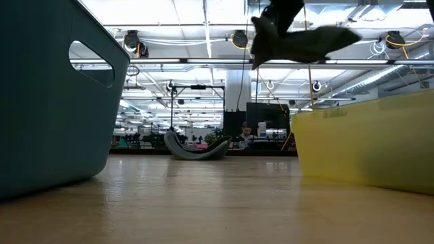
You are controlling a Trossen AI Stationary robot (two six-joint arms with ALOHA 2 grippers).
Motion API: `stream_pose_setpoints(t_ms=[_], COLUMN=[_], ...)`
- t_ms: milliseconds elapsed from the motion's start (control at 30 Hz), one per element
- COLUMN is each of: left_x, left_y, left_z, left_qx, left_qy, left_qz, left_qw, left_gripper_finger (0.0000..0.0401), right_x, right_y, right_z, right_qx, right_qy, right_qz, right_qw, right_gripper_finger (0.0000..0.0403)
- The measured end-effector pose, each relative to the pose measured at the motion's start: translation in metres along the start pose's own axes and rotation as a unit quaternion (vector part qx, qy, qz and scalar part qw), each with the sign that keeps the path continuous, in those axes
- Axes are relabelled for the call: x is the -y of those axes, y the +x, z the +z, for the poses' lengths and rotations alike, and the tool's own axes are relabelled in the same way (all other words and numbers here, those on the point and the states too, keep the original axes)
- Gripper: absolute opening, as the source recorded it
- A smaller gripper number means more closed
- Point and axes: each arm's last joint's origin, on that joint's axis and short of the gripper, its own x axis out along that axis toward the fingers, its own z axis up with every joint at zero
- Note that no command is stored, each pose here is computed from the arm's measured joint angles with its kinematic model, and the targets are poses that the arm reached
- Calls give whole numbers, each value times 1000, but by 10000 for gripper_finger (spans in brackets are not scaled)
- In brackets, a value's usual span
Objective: Pick & Place hat
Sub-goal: Put the right gray cap into the yellow bin
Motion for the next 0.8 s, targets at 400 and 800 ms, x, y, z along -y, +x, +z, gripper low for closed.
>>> stream_pose_setpoints(t_ms=[400,800], left_x=[0,0], left_y=[0,0], left_z=[0,0], left_qx=[-4,-5], left_qy=[-13,-41], left_qz=[-7,-7], left_qw=[1000,999], left_gripper_finger=[225,225], right_x=[-71,-147], right_y=[-41,-62], right_z=[-9,-21], right_qx=[63,88], right_qy=[-45,-115], right_qz=[23,95], right_qw=[997,985], right_gripper_finger=[0,0])
